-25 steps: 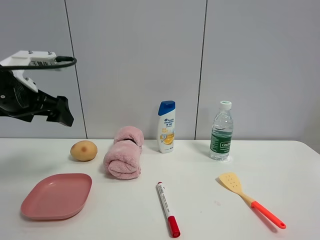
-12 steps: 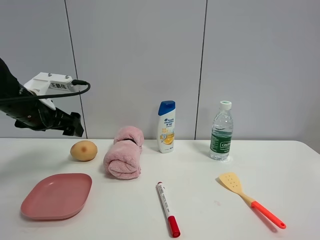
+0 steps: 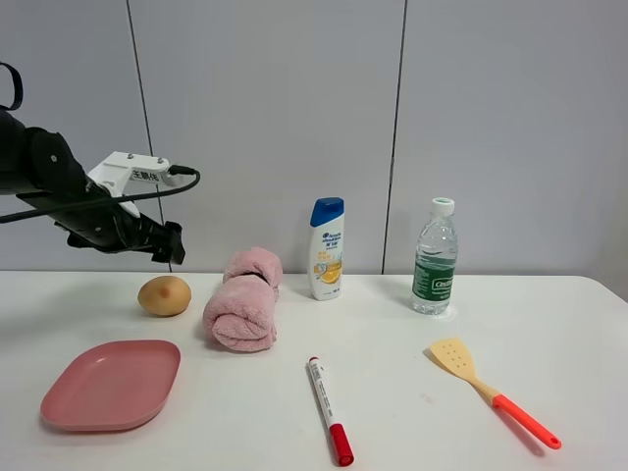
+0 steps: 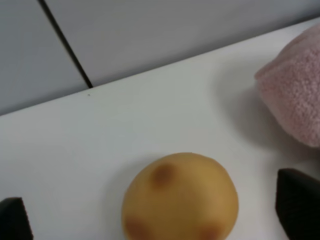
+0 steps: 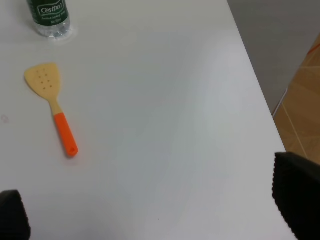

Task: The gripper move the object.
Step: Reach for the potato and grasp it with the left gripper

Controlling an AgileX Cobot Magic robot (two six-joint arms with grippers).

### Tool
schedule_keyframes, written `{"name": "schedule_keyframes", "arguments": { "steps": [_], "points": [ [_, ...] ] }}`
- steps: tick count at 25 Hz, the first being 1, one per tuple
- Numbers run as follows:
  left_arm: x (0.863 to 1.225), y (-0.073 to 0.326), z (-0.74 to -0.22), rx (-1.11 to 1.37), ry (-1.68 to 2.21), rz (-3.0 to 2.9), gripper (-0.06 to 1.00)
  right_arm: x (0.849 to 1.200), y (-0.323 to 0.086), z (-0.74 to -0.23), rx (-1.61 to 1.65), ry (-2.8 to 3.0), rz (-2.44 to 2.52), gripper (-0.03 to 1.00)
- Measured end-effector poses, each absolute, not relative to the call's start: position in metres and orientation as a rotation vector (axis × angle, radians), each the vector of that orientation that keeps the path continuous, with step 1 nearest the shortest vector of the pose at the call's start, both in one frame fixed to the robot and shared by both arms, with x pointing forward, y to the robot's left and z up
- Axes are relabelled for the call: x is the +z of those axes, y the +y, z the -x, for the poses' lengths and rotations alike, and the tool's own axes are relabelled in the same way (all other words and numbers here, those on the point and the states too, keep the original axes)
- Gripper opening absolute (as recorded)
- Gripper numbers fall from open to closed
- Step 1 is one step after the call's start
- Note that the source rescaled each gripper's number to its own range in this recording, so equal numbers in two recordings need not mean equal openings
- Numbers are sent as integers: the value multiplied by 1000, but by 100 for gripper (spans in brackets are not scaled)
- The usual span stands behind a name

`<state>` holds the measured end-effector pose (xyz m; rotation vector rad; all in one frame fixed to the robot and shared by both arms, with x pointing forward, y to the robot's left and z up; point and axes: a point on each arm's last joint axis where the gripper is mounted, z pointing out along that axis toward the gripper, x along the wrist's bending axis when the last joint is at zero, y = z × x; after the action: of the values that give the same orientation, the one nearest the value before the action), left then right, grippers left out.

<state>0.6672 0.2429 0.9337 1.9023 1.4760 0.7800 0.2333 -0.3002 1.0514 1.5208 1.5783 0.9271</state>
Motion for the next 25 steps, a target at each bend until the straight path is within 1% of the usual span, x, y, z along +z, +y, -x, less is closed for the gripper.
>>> {"name": "schedule_keyframes", "arguments": {
  "steps": [14, 21, 25],
  "points": [
    [888, 240, -686, 720, 1520, -1963, 100, 1051, -300, -233, 927, 1578, -1521, 100],
    [885, 240, -686, 712, 1526, -1970, 100, 1051, -300, -233, 927, 1578, -1521, 100],
    [875, 240, -686, 699, 1536, -1983, 100, 1051, -300, -233, 927, 1578, -1521, 100]
  ]
}}
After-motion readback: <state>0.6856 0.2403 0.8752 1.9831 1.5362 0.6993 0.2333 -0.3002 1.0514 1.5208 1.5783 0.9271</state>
